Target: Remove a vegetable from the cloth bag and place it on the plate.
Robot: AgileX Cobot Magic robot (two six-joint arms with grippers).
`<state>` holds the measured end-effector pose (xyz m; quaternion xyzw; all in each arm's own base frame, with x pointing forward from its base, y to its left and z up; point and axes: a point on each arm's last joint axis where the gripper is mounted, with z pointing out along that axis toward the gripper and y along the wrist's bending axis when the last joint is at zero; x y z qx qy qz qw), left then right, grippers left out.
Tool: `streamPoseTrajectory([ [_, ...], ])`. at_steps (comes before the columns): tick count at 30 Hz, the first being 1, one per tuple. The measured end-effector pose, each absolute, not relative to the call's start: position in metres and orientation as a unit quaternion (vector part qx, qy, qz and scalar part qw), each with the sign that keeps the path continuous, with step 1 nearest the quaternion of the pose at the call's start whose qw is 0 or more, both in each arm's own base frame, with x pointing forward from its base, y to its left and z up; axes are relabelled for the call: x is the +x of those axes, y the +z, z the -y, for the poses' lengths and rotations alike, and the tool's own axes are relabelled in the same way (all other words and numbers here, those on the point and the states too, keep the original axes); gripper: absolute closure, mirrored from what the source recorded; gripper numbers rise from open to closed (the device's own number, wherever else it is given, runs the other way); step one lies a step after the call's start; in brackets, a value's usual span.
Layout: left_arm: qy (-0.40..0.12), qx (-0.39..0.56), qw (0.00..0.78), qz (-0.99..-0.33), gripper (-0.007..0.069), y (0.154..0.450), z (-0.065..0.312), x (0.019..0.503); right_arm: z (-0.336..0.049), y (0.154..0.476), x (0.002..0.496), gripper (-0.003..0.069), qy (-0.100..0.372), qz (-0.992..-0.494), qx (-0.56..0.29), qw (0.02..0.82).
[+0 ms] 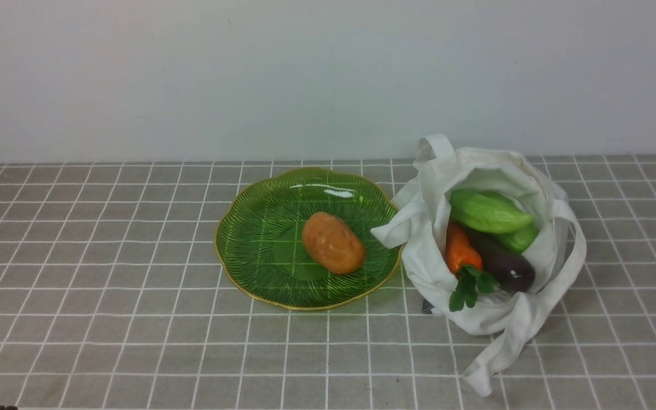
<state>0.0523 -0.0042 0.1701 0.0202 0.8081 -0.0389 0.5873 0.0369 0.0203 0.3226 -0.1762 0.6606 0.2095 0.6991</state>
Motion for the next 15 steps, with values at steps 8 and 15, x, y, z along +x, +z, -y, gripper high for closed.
streamPoseTrajectory([
  [8,-0.039,0.020,0.587,-0.808,0.0630,0.1701,0.0042,0.0523,-0.0203,0.3223,0.0370,0.0673,0.209,-0.662,-0.176,0.698],
  [15,-0.039,0.020,0.587,-0.808,0.0630,0.1701,0.0042,0.0523,-0.0194,0.3203,0.0379,0.0673,0.190,-0.665,-0.185,0.698],
])
